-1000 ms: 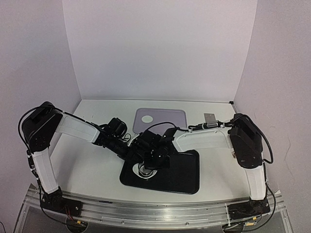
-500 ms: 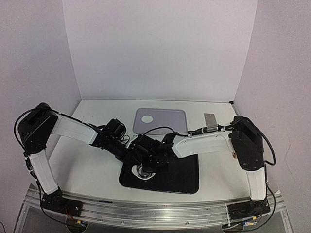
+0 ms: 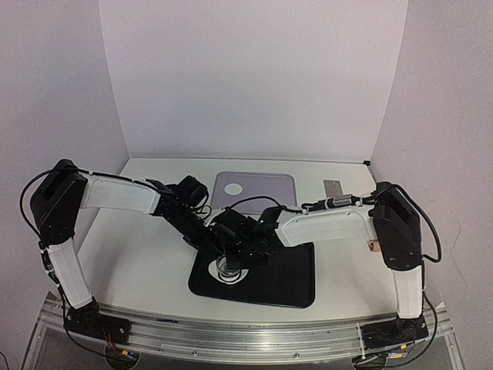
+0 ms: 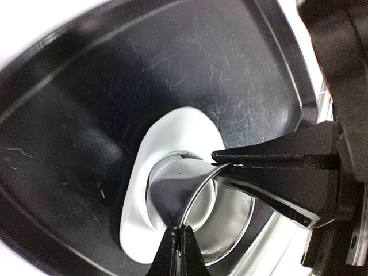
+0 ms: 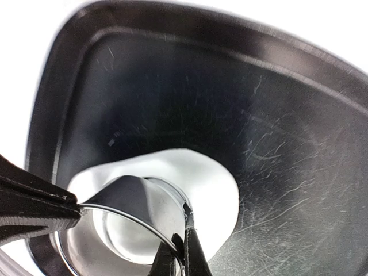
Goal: Roll out the dumpling wrappers from the dough
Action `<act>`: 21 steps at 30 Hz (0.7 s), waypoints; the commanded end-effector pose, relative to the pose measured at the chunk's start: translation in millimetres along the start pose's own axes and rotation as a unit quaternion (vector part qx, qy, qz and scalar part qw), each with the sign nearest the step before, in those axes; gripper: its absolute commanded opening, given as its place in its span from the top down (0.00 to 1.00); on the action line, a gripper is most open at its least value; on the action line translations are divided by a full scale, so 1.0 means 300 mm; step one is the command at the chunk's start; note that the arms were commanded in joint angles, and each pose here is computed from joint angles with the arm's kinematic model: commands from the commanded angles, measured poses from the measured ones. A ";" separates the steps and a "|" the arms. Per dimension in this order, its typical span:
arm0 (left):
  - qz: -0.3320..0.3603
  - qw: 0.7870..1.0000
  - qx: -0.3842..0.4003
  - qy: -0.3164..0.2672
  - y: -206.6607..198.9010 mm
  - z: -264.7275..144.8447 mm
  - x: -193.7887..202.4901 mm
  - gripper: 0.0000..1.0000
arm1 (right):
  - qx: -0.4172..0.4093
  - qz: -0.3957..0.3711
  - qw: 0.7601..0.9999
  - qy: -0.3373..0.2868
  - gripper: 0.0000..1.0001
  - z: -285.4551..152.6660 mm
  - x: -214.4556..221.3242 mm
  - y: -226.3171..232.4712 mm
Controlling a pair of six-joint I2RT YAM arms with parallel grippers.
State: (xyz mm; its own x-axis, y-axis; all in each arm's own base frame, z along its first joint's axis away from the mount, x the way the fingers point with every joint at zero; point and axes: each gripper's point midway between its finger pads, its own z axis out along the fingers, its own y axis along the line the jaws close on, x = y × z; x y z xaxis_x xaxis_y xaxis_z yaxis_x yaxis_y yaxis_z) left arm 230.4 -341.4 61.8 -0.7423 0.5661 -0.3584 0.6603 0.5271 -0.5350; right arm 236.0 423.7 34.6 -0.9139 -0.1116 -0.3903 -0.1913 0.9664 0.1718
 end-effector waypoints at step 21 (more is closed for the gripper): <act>0.017 0.992 -0.061 -0.107 0.239 -0.577 -0.040 1.00 | -0.257 -0.029 0.965 -0.055 1.00 -0.083 -0.231 0.712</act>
State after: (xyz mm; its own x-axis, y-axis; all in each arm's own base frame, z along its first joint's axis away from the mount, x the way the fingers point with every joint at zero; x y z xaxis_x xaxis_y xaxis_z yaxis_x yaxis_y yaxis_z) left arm 305.4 -222.5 144.1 -0.7953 0.4160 -0.4409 0.5995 0.6475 -0.4705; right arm 302.9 552.4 107.7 -0.8467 -0.0554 -0.5292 -0.2867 0.8854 0.3660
